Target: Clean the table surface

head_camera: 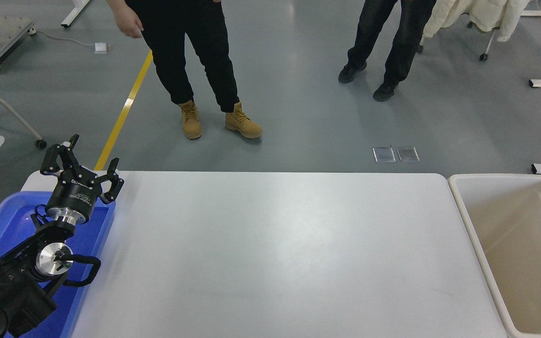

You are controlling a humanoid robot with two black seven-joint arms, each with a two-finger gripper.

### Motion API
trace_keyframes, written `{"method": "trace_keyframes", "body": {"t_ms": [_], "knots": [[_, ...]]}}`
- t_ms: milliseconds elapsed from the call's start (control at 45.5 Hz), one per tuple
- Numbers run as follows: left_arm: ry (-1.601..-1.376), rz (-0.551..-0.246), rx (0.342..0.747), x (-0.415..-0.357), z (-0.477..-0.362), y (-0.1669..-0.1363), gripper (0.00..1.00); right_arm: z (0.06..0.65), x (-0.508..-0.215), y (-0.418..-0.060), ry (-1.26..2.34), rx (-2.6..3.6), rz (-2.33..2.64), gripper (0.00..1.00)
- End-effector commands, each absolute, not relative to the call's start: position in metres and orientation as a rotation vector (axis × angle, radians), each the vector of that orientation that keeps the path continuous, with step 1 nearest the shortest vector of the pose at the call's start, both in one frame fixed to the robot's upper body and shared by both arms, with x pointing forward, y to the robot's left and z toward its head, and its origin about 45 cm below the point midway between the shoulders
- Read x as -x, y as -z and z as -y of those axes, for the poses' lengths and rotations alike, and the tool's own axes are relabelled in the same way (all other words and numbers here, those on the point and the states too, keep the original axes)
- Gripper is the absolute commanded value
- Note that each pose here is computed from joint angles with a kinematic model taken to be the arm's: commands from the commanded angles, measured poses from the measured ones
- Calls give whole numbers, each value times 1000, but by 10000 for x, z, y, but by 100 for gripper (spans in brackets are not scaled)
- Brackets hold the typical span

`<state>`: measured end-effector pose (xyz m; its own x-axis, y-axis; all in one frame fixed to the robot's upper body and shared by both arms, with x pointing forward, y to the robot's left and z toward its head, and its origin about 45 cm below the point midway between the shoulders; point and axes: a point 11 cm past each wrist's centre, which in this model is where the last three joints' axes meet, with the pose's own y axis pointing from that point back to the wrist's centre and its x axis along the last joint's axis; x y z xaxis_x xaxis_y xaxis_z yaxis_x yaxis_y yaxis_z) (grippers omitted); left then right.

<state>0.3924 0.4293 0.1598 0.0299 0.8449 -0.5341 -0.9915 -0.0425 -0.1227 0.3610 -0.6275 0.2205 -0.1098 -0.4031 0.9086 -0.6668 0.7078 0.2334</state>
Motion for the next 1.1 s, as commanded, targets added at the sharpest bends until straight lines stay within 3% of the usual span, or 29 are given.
{"method": "trace_keyframes", "body": {"t_ms": [0,352,769,923,1077], "knots": [[-1529,-340,547,-3925,-4293,-1598,100,6126,-3205,-1458,-170,-861,1650,0],[-1529,-339,546,-3925,-4291,-1598,100,5654,-3101,-843,-86,-985,1558,0],[-1529,-340,547,-3925,-4293,-1598,100,5557,-3138,-792,-85,-1005,1559,0],[-1529,-340,547,-3925,-4293,-1598,100,5554,-3154,-805,-90,-1003,1564,43],[-1529,-339,546,-3925,-4291,-1598,100,5574,-3168,-837,-96,-997,1572,72]]}}
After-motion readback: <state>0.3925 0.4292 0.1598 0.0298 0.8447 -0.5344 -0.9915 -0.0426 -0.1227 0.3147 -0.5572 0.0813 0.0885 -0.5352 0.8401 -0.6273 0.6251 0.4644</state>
